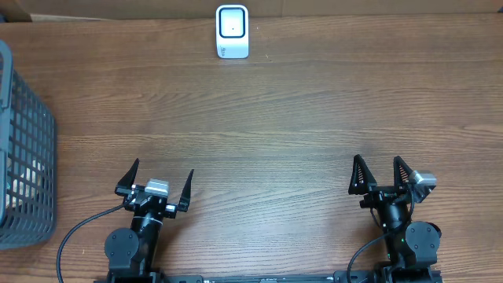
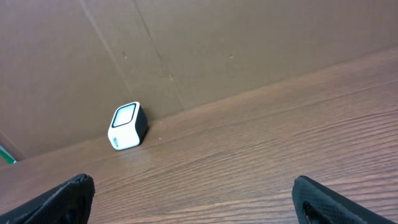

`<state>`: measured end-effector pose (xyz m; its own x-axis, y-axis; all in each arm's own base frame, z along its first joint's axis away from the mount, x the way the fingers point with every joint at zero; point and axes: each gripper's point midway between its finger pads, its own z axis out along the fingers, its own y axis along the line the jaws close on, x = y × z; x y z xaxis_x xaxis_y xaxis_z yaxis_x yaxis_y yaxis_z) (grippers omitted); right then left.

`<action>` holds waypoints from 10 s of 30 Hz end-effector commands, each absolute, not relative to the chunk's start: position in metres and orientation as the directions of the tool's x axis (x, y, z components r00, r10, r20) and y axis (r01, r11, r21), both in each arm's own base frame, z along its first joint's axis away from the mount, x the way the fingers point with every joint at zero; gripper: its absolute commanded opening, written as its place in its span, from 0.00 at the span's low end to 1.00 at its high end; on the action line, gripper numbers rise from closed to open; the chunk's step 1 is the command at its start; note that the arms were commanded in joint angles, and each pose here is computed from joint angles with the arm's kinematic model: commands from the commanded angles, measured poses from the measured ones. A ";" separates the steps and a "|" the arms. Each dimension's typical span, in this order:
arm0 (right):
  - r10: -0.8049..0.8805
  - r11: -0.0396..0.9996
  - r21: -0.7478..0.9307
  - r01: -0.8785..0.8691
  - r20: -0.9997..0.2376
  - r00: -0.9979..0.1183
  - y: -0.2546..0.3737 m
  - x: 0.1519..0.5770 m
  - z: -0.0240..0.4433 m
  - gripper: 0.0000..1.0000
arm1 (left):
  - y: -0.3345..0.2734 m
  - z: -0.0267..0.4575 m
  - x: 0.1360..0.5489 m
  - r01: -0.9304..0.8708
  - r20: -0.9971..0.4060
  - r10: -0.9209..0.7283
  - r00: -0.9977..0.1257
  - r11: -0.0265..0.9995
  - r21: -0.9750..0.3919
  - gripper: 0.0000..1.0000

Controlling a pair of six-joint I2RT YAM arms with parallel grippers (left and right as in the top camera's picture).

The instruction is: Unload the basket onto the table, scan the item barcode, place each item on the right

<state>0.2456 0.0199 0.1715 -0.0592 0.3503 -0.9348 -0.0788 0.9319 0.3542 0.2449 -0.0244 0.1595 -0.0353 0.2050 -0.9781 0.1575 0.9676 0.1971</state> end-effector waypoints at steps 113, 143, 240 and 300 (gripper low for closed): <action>0.347 0.932 0.350 -0.088 -0.936 -0.055 0.022 0.246 0.170 1.00 | -0.024 0.159 0.245 0.153 -0.980 0.194 -0.036 0.970 0.187 1.00; 0.347 0.932 0.350 -0.088 -0.936 -0.055 0.022 0.246 0.170 1.00 | -0.016 0.291 0.276 0.087 -0.975 -0.083 -0.207 0.991 -0.103 1.00; 0.347 0.932 0.350 -0.088 -0.936 -0.055 0.022 0.246 0.170 1.00 | 0.349 0.043 0.207 -0.973 -0.323 -0.925 0.201 -0.152 -0.172 0.04; 0.347 0.932 0.350 -0.088 -0.936 -0.056 0.022 0.246 0.170 1.00 | -0.108 0.108 0.395 -0.081 -0.119 -0.085 -0.989 0.996 -0.042 0.04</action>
